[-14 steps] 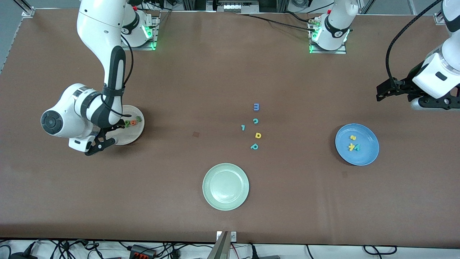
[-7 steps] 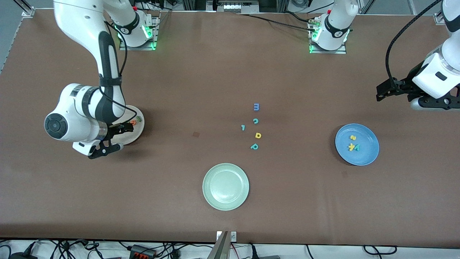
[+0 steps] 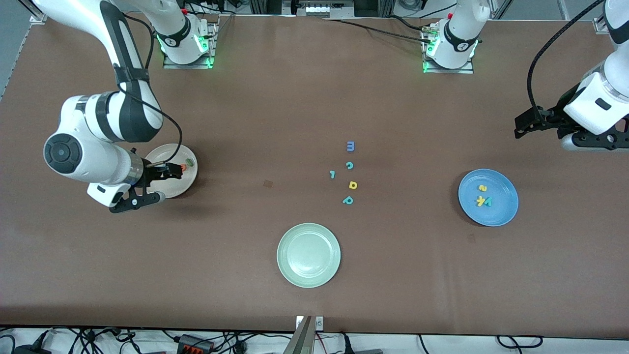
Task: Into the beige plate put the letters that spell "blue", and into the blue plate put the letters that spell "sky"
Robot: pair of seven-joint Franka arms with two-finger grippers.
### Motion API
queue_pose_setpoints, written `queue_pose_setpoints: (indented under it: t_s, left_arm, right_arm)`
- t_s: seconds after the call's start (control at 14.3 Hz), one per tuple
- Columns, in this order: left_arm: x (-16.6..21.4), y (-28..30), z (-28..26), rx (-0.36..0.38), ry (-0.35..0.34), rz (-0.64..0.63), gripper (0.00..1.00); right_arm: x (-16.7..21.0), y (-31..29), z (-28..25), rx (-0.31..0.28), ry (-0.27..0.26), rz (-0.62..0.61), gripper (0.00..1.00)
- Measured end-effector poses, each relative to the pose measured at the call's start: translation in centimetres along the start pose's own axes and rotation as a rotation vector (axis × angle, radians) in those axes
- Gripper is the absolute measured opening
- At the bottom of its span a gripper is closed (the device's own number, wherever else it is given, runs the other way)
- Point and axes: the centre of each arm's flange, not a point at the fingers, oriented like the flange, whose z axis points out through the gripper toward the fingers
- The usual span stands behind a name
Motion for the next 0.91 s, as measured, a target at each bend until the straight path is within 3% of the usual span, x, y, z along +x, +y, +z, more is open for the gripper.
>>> queue_pose_setpoints:
  t_s: [0.21,0.42,0.63,0.91]
  left_arm:
    - [0.0,0.0,0.0,0.0,0.0,0.0,1.0]
    - [0.0,0.1,0.0,0.0,0.0,0.001,1.0]
    - [0.0,0.1,0.0,0.0,0.0,0.001,1.0]
    - [0.0,0.1,0.0,0.0,0.0,0.001,1.0]
  right_arm:
    - [-1.1,0.8,-4.1,0.005,0.051,0.055,1.0]
    - [-2.2,2.3,-8.7,0.014,0.05,0.173,1.0]
    - [-2.3,2.9,-13.1,0.003,0.089,0.242,1.0]
    - [-4.2,10.3,-16.5,0.003,0.151,0.348,1.0]
